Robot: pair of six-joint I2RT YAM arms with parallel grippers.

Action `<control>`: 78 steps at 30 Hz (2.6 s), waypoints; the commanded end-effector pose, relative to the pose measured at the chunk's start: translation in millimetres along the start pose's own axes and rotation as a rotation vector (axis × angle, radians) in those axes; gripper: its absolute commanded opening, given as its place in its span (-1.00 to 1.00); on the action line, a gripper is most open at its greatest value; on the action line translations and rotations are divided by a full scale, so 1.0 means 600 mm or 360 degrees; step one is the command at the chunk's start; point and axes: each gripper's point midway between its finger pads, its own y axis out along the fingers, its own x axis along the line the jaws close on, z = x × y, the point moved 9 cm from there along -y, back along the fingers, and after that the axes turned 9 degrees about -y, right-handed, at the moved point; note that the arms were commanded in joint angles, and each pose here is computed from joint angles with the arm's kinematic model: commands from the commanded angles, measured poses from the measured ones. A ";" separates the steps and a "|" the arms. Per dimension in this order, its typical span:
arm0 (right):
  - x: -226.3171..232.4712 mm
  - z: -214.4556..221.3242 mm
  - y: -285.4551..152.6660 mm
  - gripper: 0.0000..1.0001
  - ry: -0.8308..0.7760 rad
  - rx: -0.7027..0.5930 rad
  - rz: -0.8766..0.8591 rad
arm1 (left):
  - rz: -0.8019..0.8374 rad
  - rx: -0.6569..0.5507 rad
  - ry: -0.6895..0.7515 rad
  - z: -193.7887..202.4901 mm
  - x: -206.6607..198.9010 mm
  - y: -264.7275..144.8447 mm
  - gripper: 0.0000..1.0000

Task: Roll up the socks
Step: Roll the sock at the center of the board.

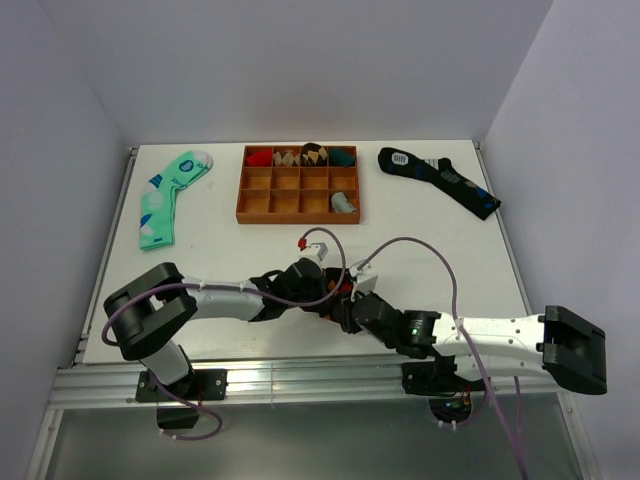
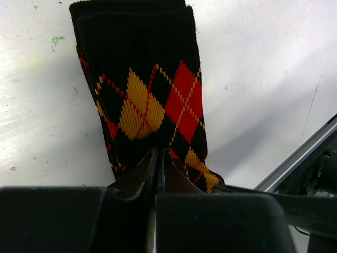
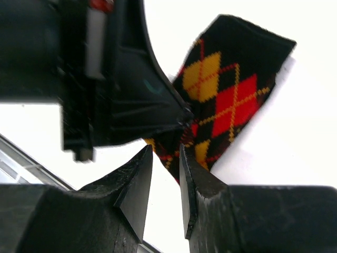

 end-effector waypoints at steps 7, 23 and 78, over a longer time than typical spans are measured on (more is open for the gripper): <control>0.016 -0.002 -0.005 -0.29 -0.0027 -0.0100 0.0071 | -0.0635 0.0557 0.0115 0.099 0.143 -0.030 -0.99; 0.025 0.002 -0.008 -0.17 -0.0201 -0.0300 0.0095 | -0.0645 0.0593 0.0133 0.093 0.141 -0.025 -0.99; 0.004 0.069 0.055 -0.01 -0.0210 -0.0156 -0.0022 | -0.0691 0.0647 0.0158 0.038 0.145 -0.023 -0.99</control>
